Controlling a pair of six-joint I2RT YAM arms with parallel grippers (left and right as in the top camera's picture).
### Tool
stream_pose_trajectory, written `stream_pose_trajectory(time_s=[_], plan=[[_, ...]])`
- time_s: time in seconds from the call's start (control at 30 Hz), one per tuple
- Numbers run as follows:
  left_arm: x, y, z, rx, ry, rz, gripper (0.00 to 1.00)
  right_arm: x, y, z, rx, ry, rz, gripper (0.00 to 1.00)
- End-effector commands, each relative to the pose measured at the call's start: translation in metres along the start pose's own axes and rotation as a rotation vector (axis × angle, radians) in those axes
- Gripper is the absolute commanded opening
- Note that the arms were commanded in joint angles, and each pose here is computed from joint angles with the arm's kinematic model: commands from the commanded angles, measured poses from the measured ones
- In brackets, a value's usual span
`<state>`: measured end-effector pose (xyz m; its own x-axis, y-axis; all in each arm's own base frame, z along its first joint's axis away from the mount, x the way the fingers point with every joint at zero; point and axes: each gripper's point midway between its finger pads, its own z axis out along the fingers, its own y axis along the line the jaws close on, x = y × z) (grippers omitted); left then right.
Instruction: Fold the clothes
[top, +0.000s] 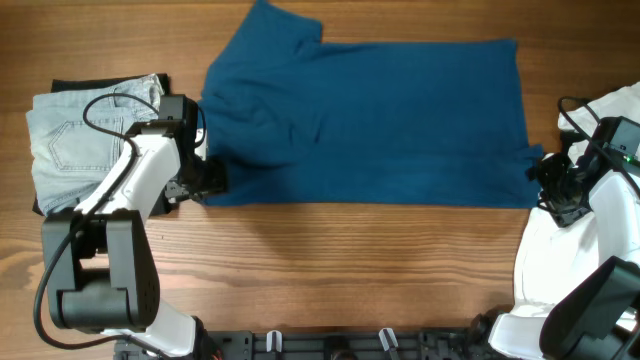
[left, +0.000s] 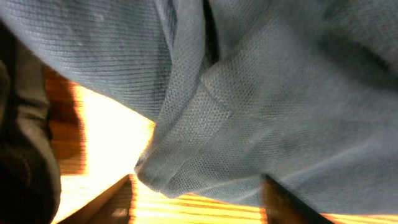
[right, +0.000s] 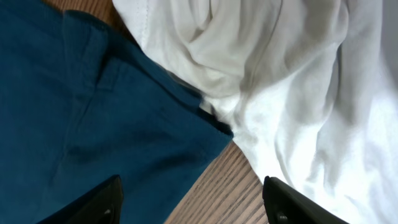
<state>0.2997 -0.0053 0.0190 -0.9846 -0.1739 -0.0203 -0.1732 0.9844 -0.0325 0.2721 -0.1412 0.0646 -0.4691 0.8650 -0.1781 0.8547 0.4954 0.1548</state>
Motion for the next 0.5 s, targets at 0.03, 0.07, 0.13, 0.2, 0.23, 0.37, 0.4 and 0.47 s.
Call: stream_pose_trajectory(time_s=[0.03,0.07,0.13,0.2,0.23,0.37,0.4,0.47], plan=[[0.026,0.004,0.022,0.001,0.076,-0.043,0.20,-0.005,0.005,-0.005,-0.026,-0.012,0.015,0.72],[0.032,0.005,0.024,-0.005,0.096,-0.059,0.04,-0.004,0.006,-0.005,-0.033,-0.008,0.014,0.73],[0.040,0.019,0.022,-0.078,0.117,-0.145,0.04,-0.004,0.008,-0.005,-0.040,-0.004,0.014,0.73],[0.045,0.033,0.017,-0.145,0.124,-0.219,0.04,-0.003,0.008,-0.005,-0.040,-0.001,0.009,0.73],[0.048,0.041,0.010,-0.166,0.122,-0.250,0.04,-0.003,0.008,-0.005,-0.040,0.000,-0.005,0.73],[0.037,0.046,-0.015,-0.100,0.025,-0.308,0.20,-0.001,0.013,-0.005,-0.073,0.011,-0.011,0.73],[0.032,0.042,-0.017,-0.072,0.002,-0.310,0.29,-0.001,0.015,-0.005,-0.080,0.012,-0.011,0.73],[0.020,0.032,-0.019,-0.006,-0.041,-0.308,0.53,-0.003,0.016,-0.005,-0.084,0.006,-0.012,0.73]])
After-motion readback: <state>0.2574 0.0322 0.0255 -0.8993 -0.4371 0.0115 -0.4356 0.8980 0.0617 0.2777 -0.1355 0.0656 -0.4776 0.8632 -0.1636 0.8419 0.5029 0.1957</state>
